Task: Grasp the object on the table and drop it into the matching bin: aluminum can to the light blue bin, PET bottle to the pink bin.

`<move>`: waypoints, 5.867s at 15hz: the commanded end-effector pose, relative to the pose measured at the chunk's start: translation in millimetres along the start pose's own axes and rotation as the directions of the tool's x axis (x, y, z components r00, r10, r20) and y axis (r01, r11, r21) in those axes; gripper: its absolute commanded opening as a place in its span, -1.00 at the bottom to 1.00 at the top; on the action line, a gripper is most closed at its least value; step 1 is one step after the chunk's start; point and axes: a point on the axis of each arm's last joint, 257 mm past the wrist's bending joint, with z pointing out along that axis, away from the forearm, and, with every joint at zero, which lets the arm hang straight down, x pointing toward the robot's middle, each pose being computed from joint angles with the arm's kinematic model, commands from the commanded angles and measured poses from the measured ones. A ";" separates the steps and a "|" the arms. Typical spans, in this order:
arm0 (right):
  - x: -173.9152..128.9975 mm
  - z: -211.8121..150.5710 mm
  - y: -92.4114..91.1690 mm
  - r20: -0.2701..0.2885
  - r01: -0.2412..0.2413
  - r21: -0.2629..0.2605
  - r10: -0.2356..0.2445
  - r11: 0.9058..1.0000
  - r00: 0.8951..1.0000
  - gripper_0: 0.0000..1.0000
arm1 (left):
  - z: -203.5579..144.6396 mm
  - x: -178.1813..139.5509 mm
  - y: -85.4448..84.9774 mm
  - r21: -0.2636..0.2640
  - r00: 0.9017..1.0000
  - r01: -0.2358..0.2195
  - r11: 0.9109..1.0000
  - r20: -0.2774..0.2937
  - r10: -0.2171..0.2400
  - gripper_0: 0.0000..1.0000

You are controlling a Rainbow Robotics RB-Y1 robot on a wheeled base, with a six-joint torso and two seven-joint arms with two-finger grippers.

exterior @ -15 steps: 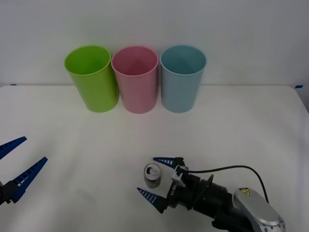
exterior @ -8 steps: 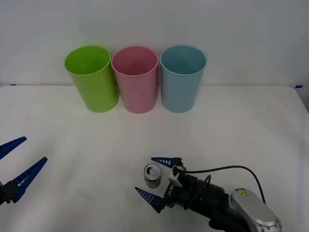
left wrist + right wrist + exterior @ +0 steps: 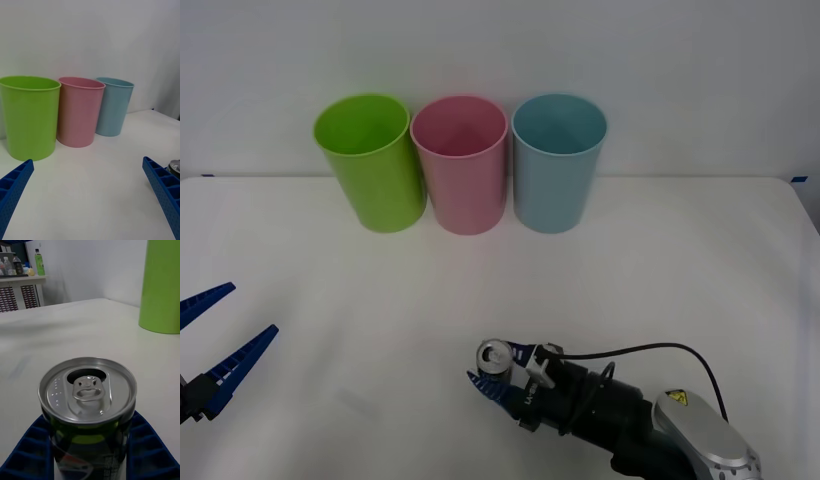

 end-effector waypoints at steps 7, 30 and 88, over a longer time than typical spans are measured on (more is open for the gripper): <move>-7.1 -6.6 -6.6 0.024 -0.012 0.008 0.012 1.000 1.000 -1.00 | 0.0 0.0 0.0 0.000 1.000 0.000 1.000 0.000 0.000 1.00; -227.6 -159.8 -130.8 0.302 -0.129 0.352 0.018 0.927 0.953 -1.00 | 0.0 0.0 0.0 0.000 1.000 0.000 1.000 0.000 0.000 1.00; -269.6 -68.8 -266.8 0.286 -0.068 0.469 -0.079 0.880 0.955 1.00 | 0.0 0.0 0.0 0.000 1.000 0.000 1.000 0.000 0.000 1.00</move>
